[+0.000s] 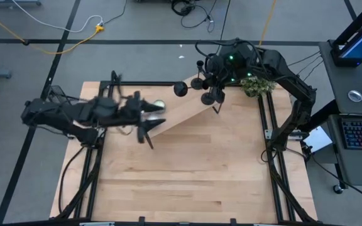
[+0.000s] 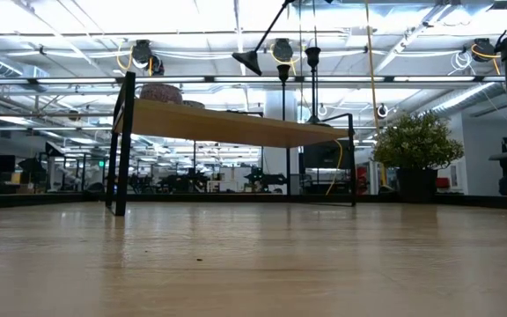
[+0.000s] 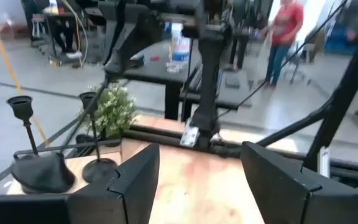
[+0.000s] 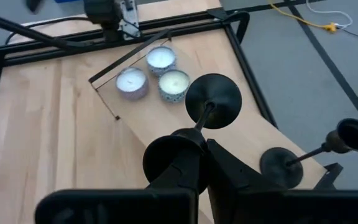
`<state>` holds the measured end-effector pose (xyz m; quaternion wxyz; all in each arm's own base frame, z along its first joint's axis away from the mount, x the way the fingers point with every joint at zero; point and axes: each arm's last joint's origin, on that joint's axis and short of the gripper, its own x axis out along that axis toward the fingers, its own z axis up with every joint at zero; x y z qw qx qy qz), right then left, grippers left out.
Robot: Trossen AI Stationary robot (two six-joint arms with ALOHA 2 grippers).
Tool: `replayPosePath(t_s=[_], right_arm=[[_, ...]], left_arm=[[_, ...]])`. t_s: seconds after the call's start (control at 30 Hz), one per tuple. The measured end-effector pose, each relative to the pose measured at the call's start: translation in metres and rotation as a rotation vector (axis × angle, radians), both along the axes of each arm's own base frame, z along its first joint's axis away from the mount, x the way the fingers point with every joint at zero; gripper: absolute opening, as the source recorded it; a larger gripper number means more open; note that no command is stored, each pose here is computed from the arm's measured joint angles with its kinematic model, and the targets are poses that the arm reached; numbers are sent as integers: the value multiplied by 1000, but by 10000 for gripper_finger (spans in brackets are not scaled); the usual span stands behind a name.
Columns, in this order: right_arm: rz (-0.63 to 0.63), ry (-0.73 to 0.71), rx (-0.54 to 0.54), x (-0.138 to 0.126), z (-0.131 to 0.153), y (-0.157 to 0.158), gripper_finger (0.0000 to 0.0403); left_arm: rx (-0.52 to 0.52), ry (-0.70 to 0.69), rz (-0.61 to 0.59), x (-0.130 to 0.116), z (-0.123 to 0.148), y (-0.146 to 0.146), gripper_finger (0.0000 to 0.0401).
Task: Pick & Place candle stick holders
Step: Put the black candle holder on the shelf
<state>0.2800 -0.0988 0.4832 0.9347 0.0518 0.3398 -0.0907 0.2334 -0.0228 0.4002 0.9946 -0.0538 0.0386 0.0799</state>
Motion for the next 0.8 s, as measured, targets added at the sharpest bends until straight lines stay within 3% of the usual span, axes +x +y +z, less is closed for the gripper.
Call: replayPosePath(t_s=[0.33, 0.57, 0.8], right_arm=[[18, 45, -2, -3, -3, 1, 3], [61, 33, 26, -3, -3, 3, 3], [64, 40, 27, -3, -3, 3, 3]], left_arm=[[81, 106, -103, 65, 20, 49, 232], [110, 294, -88, 99, -2, 74, 232], [146, 335, -33, 111, -11, 87, 232]])
